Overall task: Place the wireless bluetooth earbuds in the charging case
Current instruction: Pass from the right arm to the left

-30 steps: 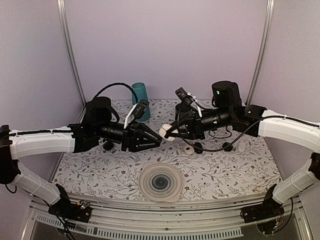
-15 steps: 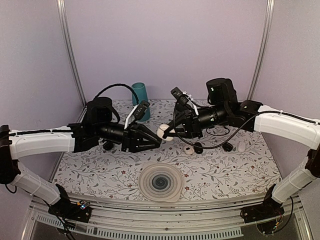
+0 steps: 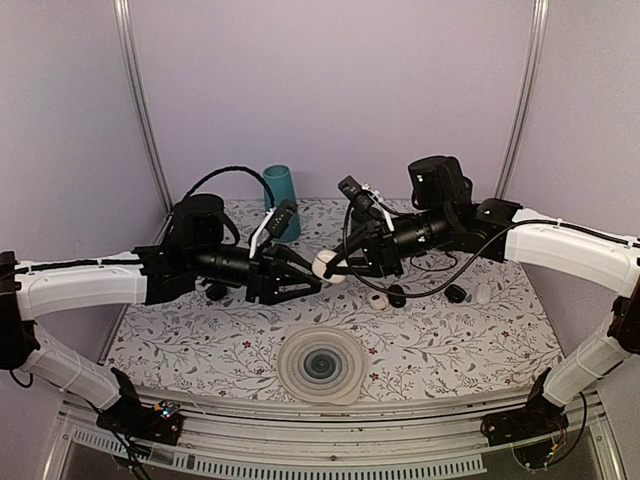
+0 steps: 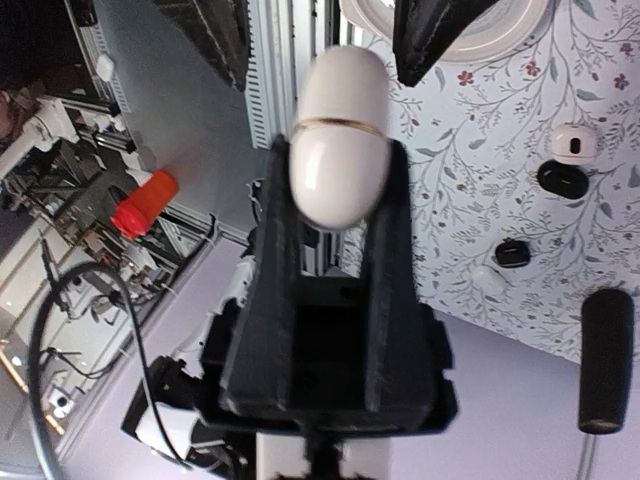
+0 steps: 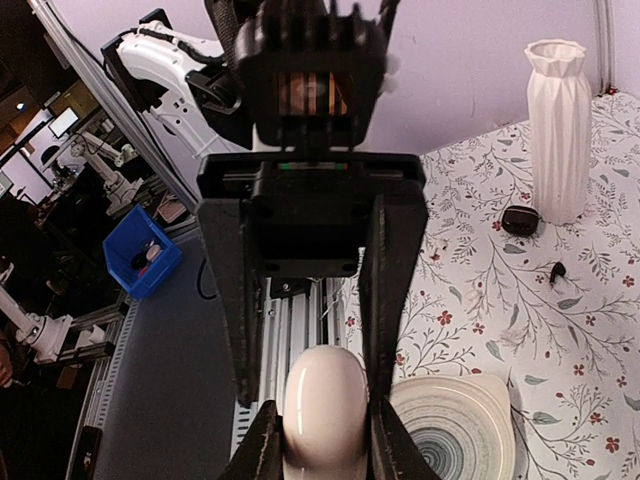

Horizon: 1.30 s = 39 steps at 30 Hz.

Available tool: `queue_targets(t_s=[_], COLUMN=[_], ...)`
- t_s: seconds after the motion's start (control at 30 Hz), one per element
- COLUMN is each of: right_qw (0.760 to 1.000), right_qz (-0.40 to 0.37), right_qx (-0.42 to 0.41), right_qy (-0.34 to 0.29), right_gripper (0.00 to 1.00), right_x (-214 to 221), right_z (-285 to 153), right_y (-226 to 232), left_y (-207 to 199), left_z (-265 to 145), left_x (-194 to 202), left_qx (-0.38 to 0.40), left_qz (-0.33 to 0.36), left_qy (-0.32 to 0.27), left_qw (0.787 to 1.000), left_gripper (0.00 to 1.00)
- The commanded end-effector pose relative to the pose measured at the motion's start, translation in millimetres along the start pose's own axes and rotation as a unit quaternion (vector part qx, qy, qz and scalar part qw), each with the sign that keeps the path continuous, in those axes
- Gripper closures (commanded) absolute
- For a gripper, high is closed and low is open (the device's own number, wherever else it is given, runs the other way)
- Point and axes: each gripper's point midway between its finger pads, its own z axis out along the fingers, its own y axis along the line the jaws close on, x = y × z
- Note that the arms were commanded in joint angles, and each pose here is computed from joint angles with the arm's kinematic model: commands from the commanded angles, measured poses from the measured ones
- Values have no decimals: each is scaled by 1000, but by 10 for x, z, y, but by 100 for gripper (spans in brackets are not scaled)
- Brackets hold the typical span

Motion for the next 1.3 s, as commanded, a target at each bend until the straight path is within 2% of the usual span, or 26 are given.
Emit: queue_targets(t_s=[0.0,0.07,0.13,0.2,0.43,0.83,0.9,0.97,1.1,1.17,1.27], right_qw=[999,999,999,999,999,1000,1000,1000,999,999,997], right_qz=[-2,-2,-2,-2,6,4,5,7,8,8,9], right_qx=[-39,-40,-40,-35,-21,-6,-2,6,32,48,73], right_qy=[13,14,14,14,24,18,17,17,3,-10,-37], right_gripper=[96,96,96,96,96,96,95,92,82,74,52], right_x=[7,6,3,2,41,-34,-45,-47,-91,-120,-162], right_z=[47,48,50,48,92,131,130,138,128,109,53], right_y=[220,234,237,225,139,73,53,23,-64,-102,-159], left_y=[49,67,73,62,-71,-164,-156,-146,-118,-105,-67], left_z=[-87,-86,-85,-78,-73,-51,-46,-46,-51,-63,-98], left_x=[-296,-278,-268,-254,-300,-235,-219,-213,-218,-246,-311], left_qx=[-40,-43,-44,-37,-4,25,25,22,15,12,-1], left_qz=[47,47,47,48,56,52,51,50,44,40,27], left_qy=[-42,-41,-41,-39,-38,-20,-19,-19,-29,-44,-73], left_qw=[997,997,997,997,998,998,998,998,999,998,997], left_gripper=[50,48,40,41,63,81,90,99,100,100,100])
